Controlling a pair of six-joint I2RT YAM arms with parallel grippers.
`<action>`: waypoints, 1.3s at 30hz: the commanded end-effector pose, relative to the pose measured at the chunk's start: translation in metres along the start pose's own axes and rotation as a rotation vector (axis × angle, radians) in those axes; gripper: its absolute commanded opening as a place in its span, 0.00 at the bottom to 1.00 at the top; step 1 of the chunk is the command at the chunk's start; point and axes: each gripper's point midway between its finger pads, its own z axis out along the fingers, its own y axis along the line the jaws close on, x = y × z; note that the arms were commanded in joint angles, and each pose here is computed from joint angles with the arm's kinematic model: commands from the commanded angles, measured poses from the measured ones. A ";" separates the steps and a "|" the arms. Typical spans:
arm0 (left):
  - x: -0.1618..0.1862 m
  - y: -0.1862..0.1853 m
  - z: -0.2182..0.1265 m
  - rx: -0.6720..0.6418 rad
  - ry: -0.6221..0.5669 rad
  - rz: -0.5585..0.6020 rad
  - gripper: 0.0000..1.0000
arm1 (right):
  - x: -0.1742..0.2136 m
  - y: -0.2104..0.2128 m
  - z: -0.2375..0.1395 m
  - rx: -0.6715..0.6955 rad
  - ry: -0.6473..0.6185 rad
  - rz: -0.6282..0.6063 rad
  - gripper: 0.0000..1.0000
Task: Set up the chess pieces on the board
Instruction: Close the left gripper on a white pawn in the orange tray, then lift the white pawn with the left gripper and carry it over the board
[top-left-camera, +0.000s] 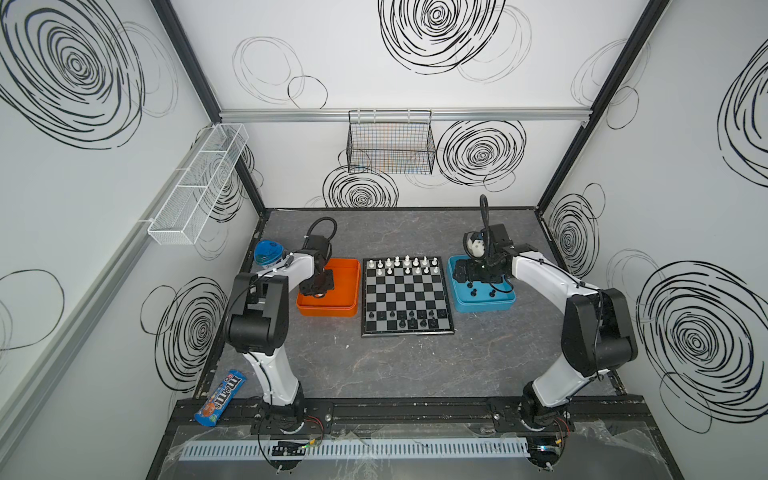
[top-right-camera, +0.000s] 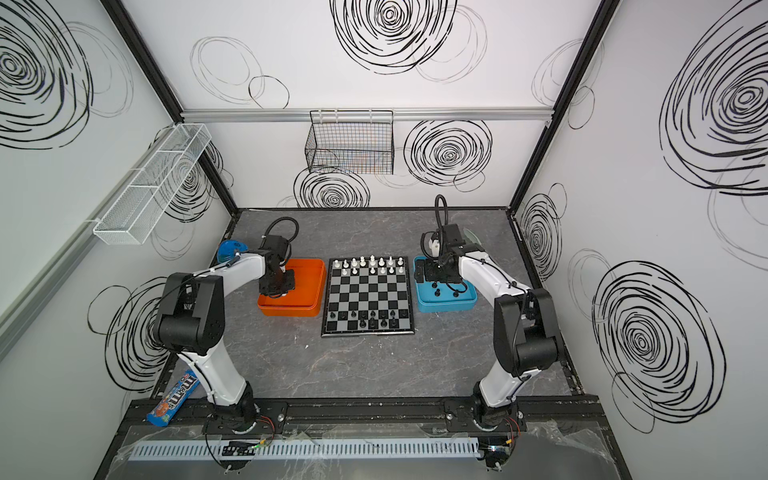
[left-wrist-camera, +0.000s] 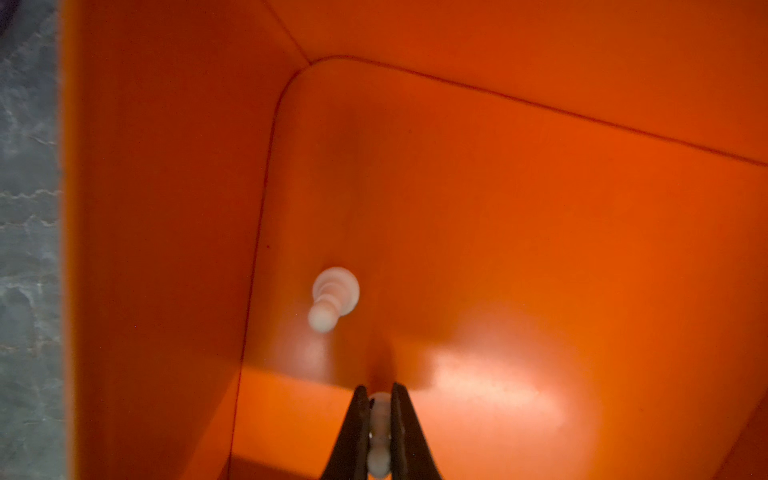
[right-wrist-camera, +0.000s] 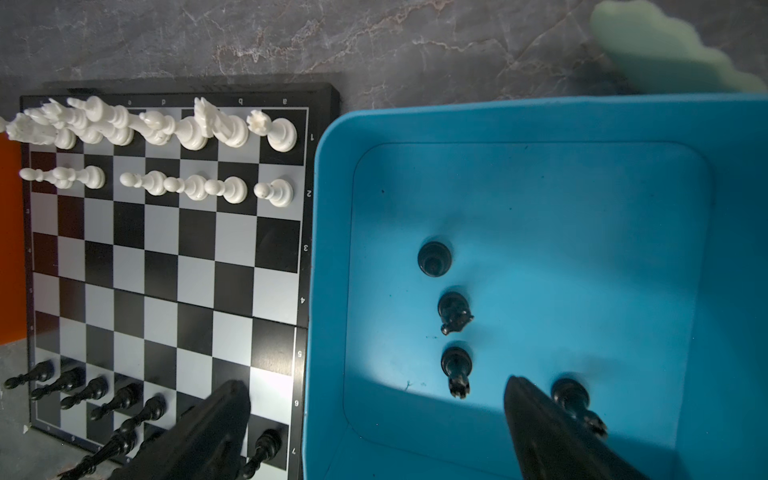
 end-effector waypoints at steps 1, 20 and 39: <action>-0.003 -0.001 -0.012 -0.005 -0.021 0.011 0.09 | 0.004 -0.005 0.002 0.018 0.016 -0.004 1.00; -0.045 -0.086 -0.120 0.123 -0.169 0.198 0.08 | -0.006 -0.013 -0.007 0.023 -0.011 0.017 1.00; -0.032 -0.231 -0.109 0.244 -0.132 0.420 0.08 | -0.003 -0.018 -0.006 0.017 -0.007 0.030 1.00</action>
